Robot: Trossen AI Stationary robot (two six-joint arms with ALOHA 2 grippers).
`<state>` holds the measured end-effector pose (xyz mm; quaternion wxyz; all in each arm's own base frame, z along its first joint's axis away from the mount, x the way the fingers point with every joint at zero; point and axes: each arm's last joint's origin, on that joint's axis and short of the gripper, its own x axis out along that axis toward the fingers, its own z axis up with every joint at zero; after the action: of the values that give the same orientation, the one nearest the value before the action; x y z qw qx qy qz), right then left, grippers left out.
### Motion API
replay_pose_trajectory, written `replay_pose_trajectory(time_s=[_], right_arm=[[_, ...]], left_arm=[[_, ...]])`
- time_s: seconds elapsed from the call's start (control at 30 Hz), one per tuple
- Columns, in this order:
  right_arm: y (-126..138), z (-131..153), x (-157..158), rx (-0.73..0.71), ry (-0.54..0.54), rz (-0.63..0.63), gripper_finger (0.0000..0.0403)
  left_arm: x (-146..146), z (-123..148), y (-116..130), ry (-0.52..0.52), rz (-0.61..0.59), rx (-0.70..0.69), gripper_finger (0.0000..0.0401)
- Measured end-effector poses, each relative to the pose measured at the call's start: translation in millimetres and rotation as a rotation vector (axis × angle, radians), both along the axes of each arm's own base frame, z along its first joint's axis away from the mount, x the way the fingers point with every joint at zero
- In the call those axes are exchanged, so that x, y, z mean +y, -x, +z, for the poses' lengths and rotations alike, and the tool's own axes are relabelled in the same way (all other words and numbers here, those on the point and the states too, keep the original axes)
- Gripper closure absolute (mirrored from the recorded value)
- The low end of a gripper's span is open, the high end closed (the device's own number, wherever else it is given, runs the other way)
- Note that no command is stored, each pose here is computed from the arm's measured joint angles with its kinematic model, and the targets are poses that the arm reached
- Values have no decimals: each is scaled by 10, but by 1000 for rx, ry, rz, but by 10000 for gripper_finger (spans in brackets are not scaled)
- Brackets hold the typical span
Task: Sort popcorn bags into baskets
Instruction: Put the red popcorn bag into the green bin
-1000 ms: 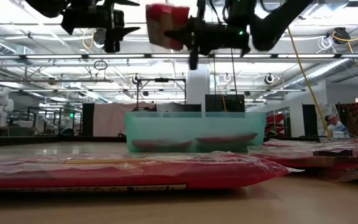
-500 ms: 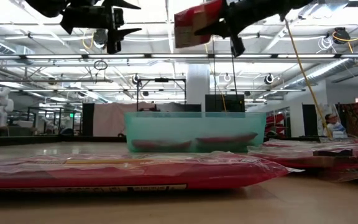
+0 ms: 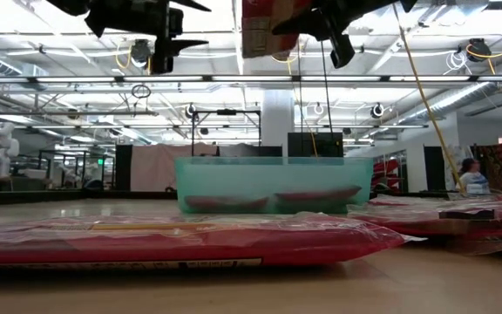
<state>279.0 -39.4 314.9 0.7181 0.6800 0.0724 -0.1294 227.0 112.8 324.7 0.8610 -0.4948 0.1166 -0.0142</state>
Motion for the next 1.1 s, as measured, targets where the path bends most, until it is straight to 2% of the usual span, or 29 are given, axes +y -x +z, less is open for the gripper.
replay_pose_trajectory(time_s=[0.23,0.3,0.53,0.7,0.87,1.1], right_arm=[[-10,-23,-16,19,67,15,388],[-12,-31,-16,27,90,23,388],[-12,-19,-23,22,158,40,388],[4,-2,-137,15,214,13,388],[11,15,-193,12,292,-7,388],[-15,109,-161,-61,352,-104,387]], left_arm=[[-120,-23,-119,6,47,12,162],[-139,-49,-154,20,52,24,151],[-258,37,-267,-1,43,-80,98],[-286,-18,-324,12,79,-52,79],[-262,-225,-537,83,96,-5,93],[-251,-266,-792,115,55,-168,140]])
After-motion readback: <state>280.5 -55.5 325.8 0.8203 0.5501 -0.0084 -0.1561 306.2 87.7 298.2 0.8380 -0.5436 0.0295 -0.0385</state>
